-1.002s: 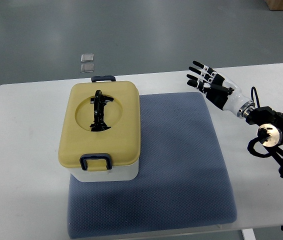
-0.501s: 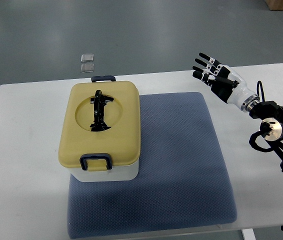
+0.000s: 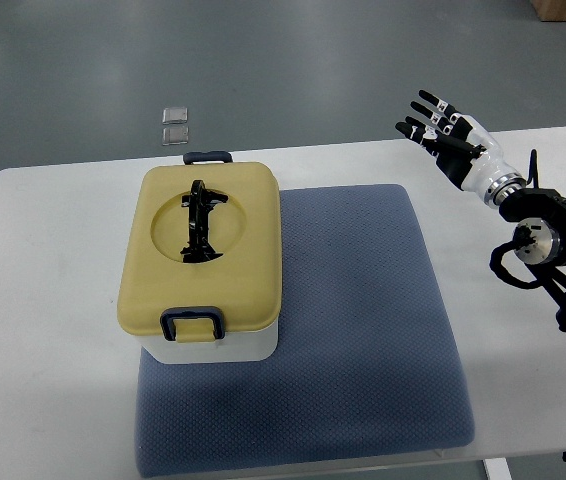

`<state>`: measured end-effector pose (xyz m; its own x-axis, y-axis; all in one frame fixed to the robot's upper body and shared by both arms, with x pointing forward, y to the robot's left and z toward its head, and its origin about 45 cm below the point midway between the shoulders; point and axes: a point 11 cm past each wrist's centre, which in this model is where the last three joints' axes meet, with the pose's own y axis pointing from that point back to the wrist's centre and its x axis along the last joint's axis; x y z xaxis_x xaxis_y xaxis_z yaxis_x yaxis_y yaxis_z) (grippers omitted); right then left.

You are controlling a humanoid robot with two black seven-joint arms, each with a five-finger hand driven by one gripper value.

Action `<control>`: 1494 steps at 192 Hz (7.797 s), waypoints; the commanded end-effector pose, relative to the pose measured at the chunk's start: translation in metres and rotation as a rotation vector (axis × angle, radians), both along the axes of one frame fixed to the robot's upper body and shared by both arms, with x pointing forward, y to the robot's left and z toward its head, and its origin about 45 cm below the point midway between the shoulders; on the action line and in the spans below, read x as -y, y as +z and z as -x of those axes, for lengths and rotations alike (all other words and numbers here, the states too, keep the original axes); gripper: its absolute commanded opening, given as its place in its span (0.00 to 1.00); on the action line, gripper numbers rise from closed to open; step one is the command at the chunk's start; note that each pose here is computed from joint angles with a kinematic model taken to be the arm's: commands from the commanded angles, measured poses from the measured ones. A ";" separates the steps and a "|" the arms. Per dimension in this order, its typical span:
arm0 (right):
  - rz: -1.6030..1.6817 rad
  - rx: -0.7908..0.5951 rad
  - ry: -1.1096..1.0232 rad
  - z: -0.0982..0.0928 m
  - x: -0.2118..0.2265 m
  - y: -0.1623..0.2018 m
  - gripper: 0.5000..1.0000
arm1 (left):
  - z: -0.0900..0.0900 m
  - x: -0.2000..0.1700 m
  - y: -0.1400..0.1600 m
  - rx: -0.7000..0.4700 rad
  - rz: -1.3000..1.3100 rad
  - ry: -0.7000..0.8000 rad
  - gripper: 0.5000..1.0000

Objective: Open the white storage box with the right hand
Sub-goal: 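Raise the right hand and swing it over the yellow lid's black handle, then lower the right hand and close its fingers around the black lid handle, then lift the yellow lid off the white box with the right hand, then carry the lid onto the blue mat and lower it flat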

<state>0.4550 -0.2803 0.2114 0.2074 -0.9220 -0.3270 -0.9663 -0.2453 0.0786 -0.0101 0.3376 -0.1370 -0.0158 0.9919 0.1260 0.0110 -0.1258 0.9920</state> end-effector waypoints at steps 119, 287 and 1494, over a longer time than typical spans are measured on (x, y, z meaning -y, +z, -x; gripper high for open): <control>0.645 0.517 0.657 -0.021 -0.108 0.172 0.85 | -0.001 0.000 0.000 0.002 -0.001 0.000 1.00; 1.245 1.093 1.113 0.051 -0.263 0.170 0.84 | 0.000 0.000 0.000 0.000 -0.001 0.000 1.00; 1.628 1.131 0.864 0.072 -0.054 -0.011 0.77 | 0.000 0.000 0.000 0.000 -0.001 0.000 1.00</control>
<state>0.3813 -0.2201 0.1979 0.1036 0.2096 0.9723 -0.4447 -0.8646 0.2338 -0.0100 0.3377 -0.1370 -0.0155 0.9919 0.1260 0.0106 -0.1259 0.9920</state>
